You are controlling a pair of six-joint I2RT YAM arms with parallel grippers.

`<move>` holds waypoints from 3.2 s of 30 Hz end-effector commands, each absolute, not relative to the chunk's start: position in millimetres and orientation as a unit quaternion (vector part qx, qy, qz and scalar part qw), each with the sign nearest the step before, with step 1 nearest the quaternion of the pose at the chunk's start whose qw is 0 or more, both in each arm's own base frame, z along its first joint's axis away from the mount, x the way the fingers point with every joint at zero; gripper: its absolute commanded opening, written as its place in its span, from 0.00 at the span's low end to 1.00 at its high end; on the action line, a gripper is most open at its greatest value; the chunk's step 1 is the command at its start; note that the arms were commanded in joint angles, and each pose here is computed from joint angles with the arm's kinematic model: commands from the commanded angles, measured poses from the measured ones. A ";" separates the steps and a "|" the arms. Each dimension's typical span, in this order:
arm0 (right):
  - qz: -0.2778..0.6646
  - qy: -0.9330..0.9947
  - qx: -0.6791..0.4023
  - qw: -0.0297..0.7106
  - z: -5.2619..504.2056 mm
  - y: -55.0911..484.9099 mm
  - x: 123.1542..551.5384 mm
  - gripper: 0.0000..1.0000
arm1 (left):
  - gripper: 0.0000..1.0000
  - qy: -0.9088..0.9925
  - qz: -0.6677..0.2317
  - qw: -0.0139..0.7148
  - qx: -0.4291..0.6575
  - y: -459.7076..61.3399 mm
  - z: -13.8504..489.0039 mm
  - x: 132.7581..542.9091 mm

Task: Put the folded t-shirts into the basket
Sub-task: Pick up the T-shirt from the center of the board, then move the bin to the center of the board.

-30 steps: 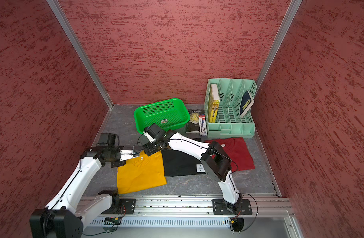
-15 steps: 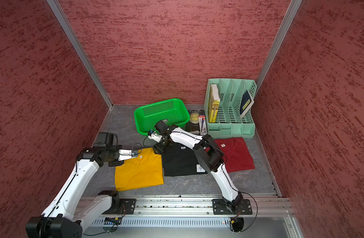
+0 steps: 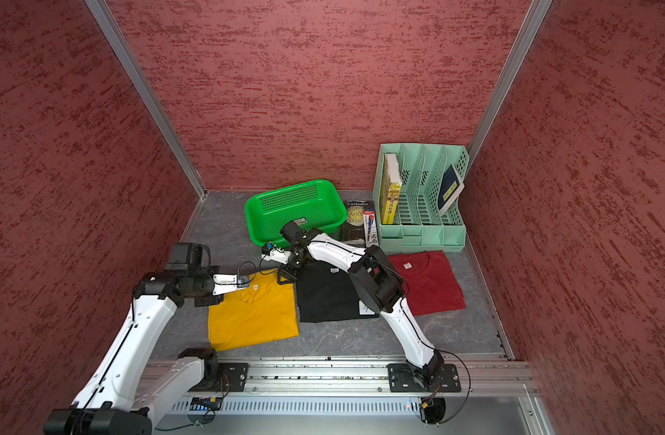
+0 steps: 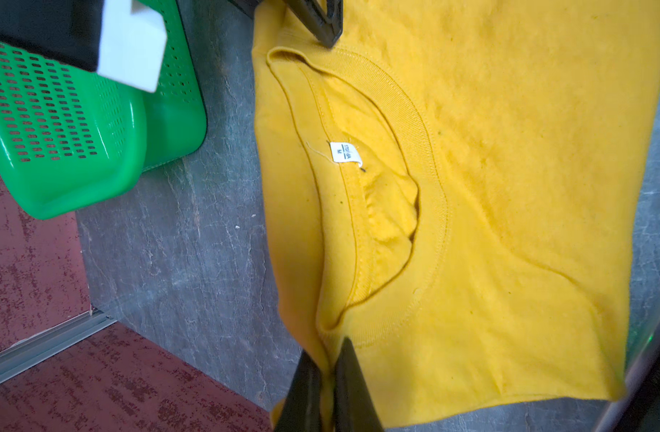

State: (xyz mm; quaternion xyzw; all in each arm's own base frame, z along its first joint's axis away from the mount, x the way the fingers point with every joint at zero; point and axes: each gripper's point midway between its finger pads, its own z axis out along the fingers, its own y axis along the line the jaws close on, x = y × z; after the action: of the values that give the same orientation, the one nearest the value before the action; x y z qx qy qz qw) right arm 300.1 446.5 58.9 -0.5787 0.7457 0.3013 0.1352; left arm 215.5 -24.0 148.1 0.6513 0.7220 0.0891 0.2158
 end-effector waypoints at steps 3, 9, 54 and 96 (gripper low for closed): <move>0.375 0.689 -0.605 0.137 92.9 456.3 276.9 0.12 | 0.00 0.732 0.080 0.250 0.628 -26.9 173.4 218.8; 0.410 0.672 -0.593 0.170 145.8 448.4 267.2 0.00 | 0.00 0.745 0.077 0.252 0.612 -20.4 186.7 218.8; 0.103 0.785 -0.390 0.470 279.0 314.4 516.7 0.00 | 0.00 0.826 0.010 0.230 0.514 -92.1 197.5 423.1; 0.358 0.743 -0.471 0.313 271.2 395.9 268.2 0.00 | 0.00 0.835 -0.084 0.252 0.482 -38.5 223.7 163.0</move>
State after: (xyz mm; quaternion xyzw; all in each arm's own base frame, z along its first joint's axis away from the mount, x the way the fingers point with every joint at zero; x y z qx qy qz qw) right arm 278.5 405.5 253.1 -0.4741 0.7374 0.3597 0.3194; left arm 190.2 -20.2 209.3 0.4751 0.8404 -0.0360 0.2584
